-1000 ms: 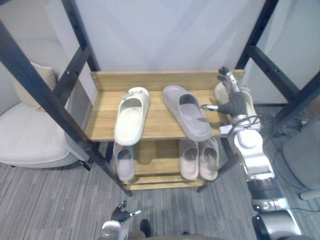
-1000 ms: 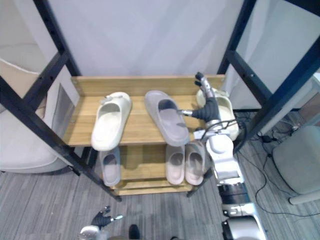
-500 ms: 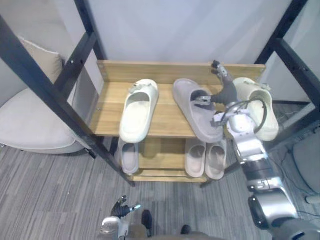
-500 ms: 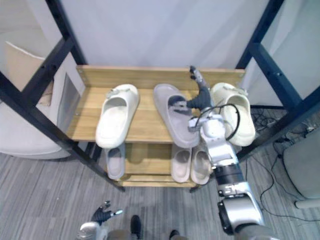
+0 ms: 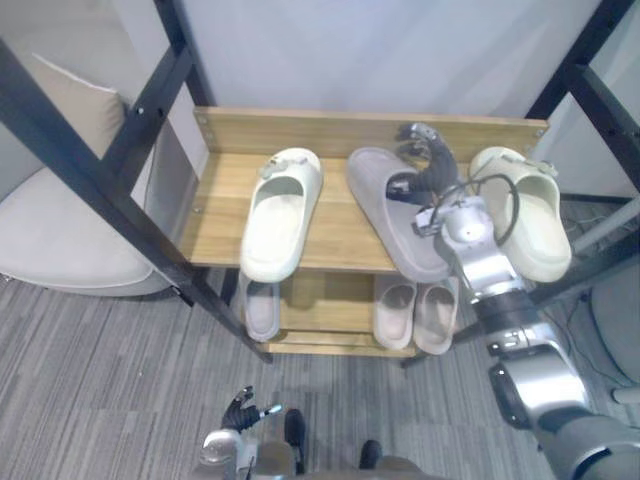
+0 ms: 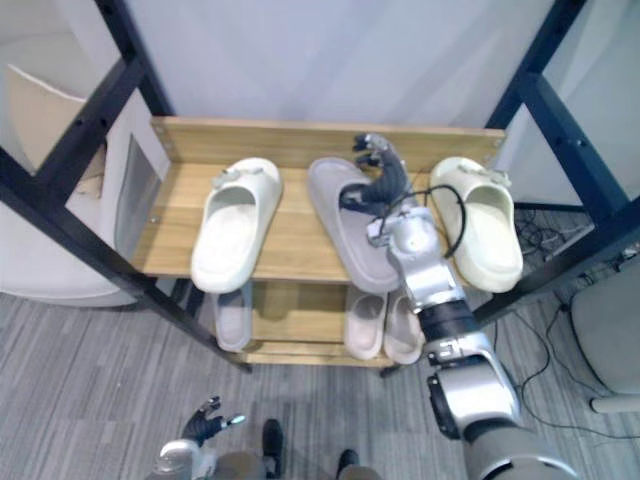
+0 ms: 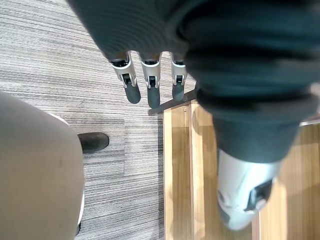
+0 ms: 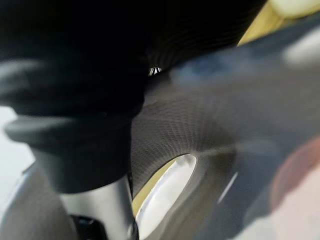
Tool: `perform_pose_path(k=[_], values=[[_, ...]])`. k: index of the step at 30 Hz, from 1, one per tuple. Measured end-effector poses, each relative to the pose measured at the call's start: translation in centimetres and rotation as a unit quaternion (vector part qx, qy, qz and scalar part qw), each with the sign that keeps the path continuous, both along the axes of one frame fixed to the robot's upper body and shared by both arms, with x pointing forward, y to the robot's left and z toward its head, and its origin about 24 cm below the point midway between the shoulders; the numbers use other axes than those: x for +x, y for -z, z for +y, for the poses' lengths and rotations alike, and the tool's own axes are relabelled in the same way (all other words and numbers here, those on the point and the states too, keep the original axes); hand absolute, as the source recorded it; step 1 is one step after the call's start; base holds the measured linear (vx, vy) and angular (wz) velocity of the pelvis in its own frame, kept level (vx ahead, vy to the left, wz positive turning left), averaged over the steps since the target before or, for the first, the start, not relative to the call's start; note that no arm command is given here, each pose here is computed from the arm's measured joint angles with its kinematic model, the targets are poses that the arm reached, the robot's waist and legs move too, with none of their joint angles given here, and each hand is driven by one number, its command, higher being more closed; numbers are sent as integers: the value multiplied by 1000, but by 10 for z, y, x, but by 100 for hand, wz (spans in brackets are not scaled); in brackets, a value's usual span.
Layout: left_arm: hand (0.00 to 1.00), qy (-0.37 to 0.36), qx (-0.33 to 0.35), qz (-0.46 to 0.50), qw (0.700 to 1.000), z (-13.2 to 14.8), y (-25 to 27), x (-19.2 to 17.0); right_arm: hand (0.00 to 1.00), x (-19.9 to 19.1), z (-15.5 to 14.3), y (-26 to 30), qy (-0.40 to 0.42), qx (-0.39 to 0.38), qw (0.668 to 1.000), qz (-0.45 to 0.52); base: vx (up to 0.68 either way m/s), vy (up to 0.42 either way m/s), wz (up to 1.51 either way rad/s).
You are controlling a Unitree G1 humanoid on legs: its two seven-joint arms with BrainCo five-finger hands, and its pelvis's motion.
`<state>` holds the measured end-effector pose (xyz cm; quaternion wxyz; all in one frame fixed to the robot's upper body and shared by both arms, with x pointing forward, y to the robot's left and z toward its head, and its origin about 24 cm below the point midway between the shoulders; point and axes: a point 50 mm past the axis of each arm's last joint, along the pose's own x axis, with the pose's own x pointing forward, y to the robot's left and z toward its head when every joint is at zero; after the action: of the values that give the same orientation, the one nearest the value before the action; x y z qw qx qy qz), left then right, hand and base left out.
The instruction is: Organize the slippers on the shoe rack
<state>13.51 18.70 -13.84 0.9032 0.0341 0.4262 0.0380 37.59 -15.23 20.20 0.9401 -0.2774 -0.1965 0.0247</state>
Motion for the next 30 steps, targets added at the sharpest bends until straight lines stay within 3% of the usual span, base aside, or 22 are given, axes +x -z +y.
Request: perform_pose_path(k=[17,22,30], values=[[0,0,0,0,1000,0,0,0,100,-3,5,5,-37,13,999,8,-8,-2,-1],[0,1,0,1,1000,0,0,0,100,-27,-2,13,-57,42,997,-8,0,0,0],[0,-7,-5,24,1000,3,6,-9,100,-74,-25,-8,-77,121,983,-111,-18,0,-7]])
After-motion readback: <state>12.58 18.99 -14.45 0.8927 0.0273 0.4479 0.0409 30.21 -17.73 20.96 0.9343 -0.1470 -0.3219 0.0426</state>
